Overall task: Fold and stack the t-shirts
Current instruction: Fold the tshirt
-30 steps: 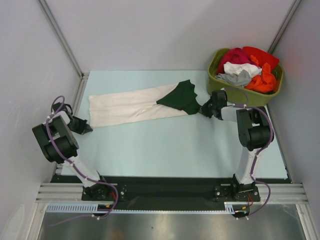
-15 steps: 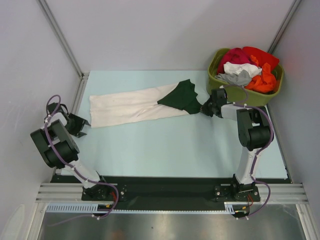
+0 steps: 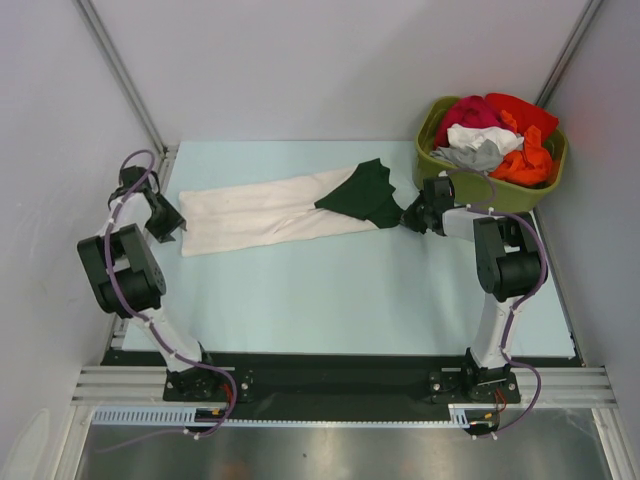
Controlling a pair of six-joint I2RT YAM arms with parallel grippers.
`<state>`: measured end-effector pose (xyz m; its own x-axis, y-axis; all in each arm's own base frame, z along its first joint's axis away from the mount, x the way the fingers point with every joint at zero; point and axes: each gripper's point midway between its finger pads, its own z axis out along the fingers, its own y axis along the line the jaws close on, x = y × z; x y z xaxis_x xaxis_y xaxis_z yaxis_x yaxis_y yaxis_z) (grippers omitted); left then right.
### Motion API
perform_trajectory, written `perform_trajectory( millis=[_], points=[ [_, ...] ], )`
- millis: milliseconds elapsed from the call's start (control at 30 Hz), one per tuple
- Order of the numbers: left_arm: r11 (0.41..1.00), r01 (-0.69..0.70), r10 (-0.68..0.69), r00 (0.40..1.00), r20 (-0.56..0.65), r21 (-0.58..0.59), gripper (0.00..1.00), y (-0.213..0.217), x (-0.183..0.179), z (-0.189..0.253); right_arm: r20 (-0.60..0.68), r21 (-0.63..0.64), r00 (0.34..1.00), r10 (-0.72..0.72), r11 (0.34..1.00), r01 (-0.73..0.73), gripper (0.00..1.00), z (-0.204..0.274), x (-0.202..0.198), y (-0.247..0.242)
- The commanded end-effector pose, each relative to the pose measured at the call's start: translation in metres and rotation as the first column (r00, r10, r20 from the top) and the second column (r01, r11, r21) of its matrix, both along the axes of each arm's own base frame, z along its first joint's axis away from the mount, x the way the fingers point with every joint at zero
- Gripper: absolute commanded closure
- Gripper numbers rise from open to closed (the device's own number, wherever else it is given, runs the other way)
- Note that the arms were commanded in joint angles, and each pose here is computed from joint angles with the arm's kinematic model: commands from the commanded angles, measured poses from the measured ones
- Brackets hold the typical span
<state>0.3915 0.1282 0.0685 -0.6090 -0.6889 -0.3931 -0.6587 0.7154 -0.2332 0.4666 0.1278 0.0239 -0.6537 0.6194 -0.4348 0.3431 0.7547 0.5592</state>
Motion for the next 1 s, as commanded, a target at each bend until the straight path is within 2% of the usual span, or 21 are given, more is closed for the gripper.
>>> perform_trajectory(
  millis=[0, 200, 367, 500, 767, 967],
  points=[
    [0.993, 0.042, -0.034, 0.997, -0.075, 0.112, 0.54, 0.012, -0.001, 0.004, 0.009, -0.011, 1.0, 0.007, 1.0, -0.007, 1.0, -0.001, 0.002, -0.004],
    [0.983, 0.088, -0.063, 0.985, -0.158, 0.161, 0.51, 0.018, -0.002, -0.005, 0.008, -0.006, 1.0, 0.007, 1.0, -0.007, 1.0, -0.002, 0.001, -0.005],
    [0.988, 0.126, -0.107, 0.975, -0.195, 0.091, 0.54, 0.006, -0.007, -0.022, 0.006, -0.004, 1.0, 0.007, 1.0, -0.007, 1.0, -0.003, 0.001, -0.006],
    [0.989, 0.139, -0.128, 0.976, -0.178, 0.052, 0.54, -0.002, -0.005, -0.026, 0.006, 0.0, 1.0, 0.011, 1.0, -0.011, 1.0, -0.004, 0.001, -0.005],
    [0.988, 0.144, -0.13, 0.966, -0.221, 0.049, 0.67, -0.004, -0.017, -0.037, -0.001, 0.004, 1.0, 0.014, 1.0, -0.014, 1.0, -0.008, 0.0, -0.005],
    [0.989, 0.14, -0.124, 0.959, -0.254, 0.044, 0.67, -0.006, -0.028, -0.043, 0.001, 0.005, 1.0, 0.012, 1.0, -0.012, 1.0, -0.007, 0.001, -0.004]
  ],
)
